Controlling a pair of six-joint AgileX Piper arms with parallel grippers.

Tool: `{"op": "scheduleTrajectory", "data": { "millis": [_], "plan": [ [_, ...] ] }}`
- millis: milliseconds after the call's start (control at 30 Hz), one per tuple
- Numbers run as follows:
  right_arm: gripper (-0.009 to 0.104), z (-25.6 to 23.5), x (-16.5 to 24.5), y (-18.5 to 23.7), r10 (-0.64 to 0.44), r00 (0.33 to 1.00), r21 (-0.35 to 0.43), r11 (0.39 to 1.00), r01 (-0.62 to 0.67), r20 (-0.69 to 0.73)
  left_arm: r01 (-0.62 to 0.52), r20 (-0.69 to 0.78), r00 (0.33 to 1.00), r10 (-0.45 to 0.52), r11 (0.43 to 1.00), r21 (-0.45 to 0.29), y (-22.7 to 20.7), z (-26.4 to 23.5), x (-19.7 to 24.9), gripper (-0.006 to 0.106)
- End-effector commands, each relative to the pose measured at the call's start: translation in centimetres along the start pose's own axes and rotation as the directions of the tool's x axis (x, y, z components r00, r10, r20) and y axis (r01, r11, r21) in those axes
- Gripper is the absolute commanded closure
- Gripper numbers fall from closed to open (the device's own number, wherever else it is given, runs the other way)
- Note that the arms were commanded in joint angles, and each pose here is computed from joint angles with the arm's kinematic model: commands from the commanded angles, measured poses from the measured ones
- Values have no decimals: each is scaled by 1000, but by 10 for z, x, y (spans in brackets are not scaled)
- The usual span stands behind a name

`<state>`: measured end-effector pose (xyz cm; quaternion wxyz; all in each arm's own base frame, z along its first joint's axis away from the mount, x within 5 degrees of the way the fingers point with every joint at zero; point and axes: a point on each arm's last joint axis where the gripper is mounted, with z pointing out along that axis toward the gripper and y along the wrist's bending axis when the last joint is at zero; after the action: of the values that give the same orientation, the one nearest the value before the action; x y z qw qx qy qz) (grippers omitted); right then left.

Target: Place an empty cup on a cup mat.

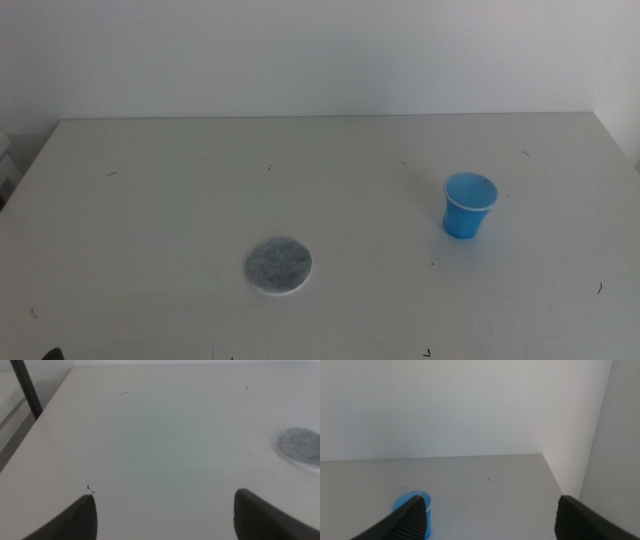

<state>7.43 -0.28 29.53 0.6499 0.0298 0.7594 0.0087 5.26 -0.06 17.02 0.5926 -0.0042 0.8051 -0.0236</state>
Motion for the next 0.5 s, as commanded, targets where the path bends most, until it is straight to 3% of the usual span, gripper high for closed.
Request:
{"op": "scheduleTrajectory", "data": {
  "millis": [0,267,467],
  "plan": [
    [29,5,-37,2,-29,995,-1,1000,29,92,3,84,996,-4,1000,9,-1,-2,-8,-5],
    [29,42,-87,8,-35,999,-5,999,35,36,3,84,996,-4,1000,9,-1,-2,-8,-5],
    [29,70,-114,26,-40,999,-91,995,39,-11,3,84,996,-4,1000,9,-1,-2,-8,-5]
  ]
}}
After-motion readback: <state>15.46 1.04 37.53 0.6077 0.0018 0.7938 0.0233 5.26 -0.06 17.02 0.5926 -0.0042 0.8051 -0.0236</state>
